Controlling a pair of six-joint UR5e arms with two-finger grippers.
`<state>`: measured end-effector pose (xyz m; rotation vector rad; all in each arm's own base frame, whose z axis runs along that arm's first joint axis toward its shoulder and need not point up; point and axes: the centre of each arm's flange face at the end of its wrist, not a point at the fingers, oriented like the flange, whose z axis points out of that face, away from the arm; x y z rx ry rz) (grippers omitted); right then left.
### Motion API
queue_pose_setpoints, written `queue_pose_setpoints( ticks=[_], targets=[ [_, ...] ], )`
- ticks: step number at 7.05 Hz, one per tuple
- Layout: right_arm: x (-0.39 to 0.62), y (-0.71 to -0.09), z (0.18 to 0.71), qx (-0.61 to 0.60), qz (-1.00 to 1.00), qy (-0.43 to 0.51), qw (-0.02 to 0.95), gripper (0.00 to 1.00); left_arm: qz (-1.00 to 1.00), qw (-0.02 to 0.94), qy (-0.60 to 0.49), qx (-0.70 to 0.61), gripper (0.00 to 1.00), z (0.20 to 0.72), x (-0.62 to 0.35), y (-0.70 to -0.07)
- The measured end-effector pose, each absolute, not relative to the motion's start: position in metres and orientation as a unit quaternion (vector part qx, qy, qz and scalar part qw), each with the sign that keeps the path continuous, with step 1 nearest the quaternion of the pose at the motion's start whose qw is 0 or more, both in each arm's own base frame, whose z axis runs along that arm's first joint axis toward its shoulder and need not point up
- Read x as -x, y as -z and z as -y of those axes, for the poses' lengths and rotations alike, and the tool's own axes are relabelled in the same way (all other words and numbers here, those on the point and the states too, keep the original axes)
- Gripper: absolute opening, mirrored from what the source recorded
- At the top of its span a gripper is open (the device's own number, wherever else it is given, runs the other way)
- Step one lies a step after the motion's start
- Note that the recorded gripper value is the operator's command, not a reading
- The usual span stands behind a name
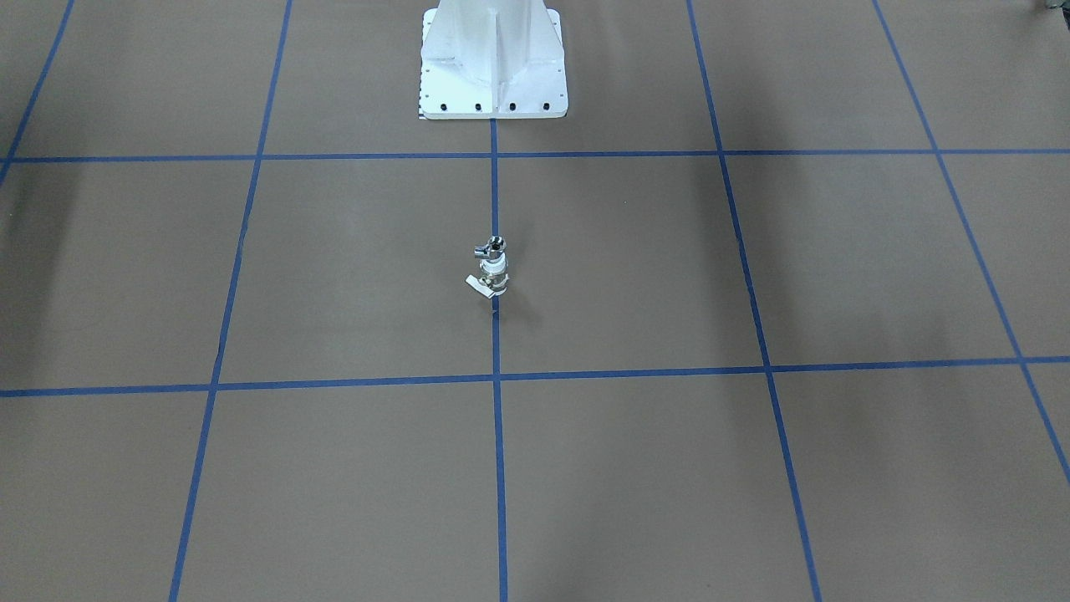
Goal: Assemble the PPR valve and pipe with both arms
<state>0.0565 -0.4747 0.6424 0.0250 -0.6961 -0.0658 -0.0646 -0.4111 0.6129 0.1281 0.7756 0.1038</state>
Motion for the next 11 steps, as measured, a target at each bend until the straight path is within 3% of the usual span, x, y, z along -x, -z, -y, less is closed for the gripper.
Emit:
queue_pose_setpoints(
  ticks=[11],
  targets=[
    [-0.072,-0.602,0.506,-0.021,0.350,0.010,0.936,1.00,-0.361,0.930,-0.045,-0.051,1.00,0.401,0.067,-0.625]
  ],
)
